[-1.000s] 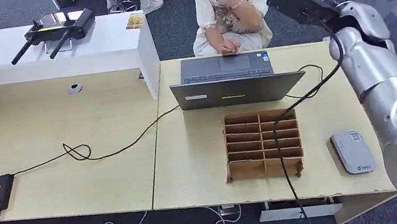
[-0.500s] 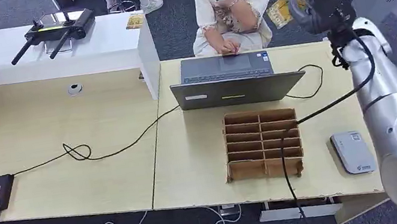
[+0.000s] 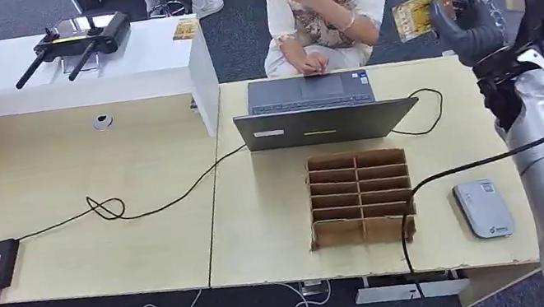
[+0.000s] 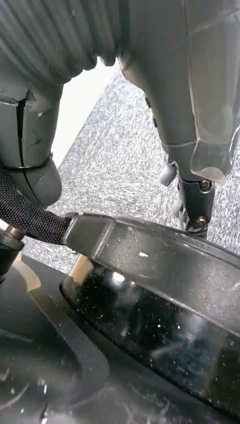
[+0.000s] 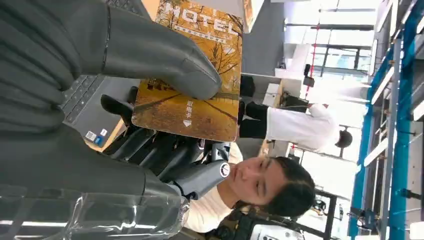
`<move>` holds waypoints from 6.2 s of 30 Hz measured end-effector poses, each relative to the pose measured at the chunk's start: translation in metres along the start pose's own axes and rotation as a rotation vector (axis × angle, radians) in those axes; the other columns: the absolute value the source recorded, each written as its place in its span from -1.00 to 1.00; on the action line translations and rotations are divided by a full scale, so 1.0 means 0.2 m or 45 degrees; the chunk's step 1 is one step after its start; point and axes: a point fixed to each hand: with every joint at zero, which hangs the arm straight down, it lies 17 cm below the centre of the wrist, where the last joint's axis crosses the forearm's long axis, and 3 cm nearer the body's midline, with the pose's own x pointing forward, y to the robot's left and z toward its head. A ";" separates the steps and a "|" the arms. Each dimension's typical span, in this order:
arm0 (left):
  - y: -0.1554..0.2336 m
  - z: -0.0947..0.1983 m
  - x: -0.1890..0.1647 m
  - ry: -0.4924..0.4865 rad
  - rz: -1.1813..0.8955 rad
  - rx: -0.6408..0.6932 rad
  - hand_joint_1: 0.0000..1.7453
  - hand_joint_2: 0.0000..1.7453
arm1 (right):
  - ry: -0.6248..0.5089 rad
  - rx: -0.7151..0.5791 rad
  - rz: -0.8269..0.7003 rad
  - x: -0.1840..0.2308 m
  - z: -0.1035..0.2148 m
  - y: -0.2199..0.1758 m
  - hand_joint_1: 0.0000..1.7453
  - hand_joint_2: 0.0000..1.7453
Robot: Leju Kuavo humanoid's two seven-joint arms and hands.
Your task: Pass the card to the sensor for recognition and then transmit it.
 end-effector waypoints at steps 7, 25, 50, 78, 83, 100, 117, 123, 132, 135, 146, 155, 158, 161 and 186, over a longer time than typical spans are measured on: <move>0.00 0.00 0.00 -0.001 0.004 0.002 -1.00 1.00 | -0.042 0.020 -0.112 0.03 0.09 -0.04 1.00 1.00; 0.00 -0.01 0.00 -0.003 0.020 0.032 -1.00 1.00 | 0.003 -0.055 -0.111 -0.03 0.43 -0.33 1.00 1.00; 0.00 -0.01 0.01 -0.011 0.026 0.036 -1.00 1.00 | 0.173 -0.044 0.028 -0.13 0.60 -0.45 1.00 1.00; -0.01 -0.02 0.01 -0.016 0.034 0.039 -1.00 1.00 | 0.488 -0.084 0.345 -0.42 0.88 -0.65 1.00 1.00; -0.01 -0.01 0.01 -0.018 0.034 0.038 -1.00 1.00 | 0.517 -0.077 0.325 -0.46 0.95 -0.65 1.00 1.00; -0.01 -0.02 0.01 -0.020 0.037 0.040 -1.00 1.00 | 0.642 -0.119 0.288 -0.66 1.26 -0.66 1.00 1.00; -0.01 -0.02 0.01 -0.025 0.044 0.041 -1.00 1.00 | 0.782 -0.109 0.372 -0.84 1.39 -0.62 1.00 1.00; -0.01 -0.02 0.01 -0.025 0.044 0.041 -1.00 1.00 | 0.792 -0.112 0.367 -0.85 1.40 -0.63 1.00 1.00; -0.01 -0.02 0.01 -0.028 0.045 0.039 -1.00 1.00 | 0.834 -0.114 0.421 -0.91 1.47 -0.61 1.00 1.00; -0.01 -0.02 0.01 -0.028 0.045 0.039 -1.00 1.00 | 0.860 -0.110 0.426 -0.94 1.51 -0.61 1.00 1.00; -0.02 -0.02 0.01 -0.032 0.042 0.037 -1.00 1.00 | 0.932 -0.086 0.431 -1.02 1.63 -0.56 1.00 1.00; -0.02 -0.01 0.02 -0.033 0.038 0.035 -1.00 1.00 | 0.976 -0.049 0.408 -1.09 1.69 -0.47 1.00 1.00; -0.02 -0.01 0.02 -0.034 0.037 0.035 -1.00 1.00 | 0.989 -0.031 0.400 -1.11 1.70 -0.44 1.00 1.00; -0.02 -0.01 0.02 -0.034 0.037 0.035 -1.00 1.00 | 0.999 -0.026 0.405 -1.13 1.70 -0.43 1.00 1.00; -0.02 -0.01 0.02 -0.035 0.039 0.032 -1.00 1.00 | 1.097 -0.043 0.806 -1.22 1.66 -0.47 1.00 1.00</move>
